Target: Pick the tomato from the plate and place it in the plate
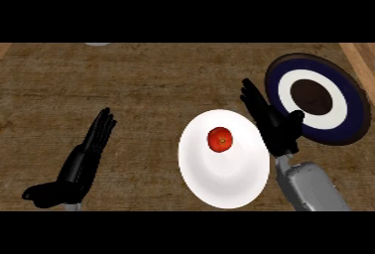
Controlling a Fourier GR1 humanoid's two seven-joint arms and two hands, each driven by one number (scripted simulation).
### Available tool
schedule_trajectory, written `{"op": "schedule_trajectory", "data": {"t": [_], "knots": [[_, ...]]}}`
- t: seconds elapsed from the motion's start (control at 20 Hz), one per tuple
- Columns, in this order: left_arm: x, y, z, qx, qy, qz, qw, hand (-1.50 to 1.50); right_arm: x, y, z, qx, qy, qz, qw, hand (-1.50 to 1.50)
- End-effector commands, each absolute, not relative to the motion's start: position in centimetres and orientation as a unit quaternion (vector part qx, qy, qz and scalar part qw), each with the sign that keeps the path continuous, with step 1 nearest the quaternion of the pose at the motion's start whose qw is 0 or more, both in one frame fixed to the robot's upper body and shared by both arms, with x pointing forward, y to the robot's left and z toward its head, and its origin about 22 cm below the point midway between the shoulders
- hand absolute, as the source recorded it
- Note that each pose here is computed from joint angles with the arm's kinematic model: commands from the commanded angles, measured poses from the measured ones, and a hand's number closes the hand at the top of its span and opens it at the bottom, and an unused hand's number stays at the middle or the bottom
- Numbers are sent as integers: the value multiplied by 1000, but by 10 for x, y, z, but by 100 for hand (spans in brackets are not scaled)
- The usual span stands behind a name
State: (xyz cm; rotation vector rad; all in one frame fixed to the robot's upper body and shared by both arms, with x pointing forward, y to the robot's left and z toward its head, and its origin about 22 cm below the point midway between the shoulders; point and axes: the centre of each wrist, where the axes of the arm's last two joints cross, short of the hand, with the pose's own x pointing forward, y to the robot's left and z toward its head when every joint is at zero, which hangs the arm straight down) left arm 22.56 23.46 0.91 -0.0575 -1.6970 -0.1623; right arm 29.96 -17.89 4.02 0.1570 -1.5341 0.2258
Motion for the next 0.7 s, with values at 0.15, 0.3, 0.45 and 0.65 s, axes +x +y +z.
{"op": "schedule_trajectory", "data": {"t": [0.15, 0.3, 0.45, 0.65], "knots": [[223, 262, -12, 72, -679, -31, 730, 0, 291, -150, 85, 230, -794, 171, 536, 150], [210, 273, -30, 95, -632, -19, 769, 0, 312, -202, 140, -13, -853, 320, 414, 150], [206, 277, -38, 110, -604, 0, 789, 0, 311, -216, 153, -129, -879, 356, 291, 150], [229, 265, -19, 110, -618, -5, 779, 0, 280, -184, 32, 36, -908, 128, 398, 150]]}}
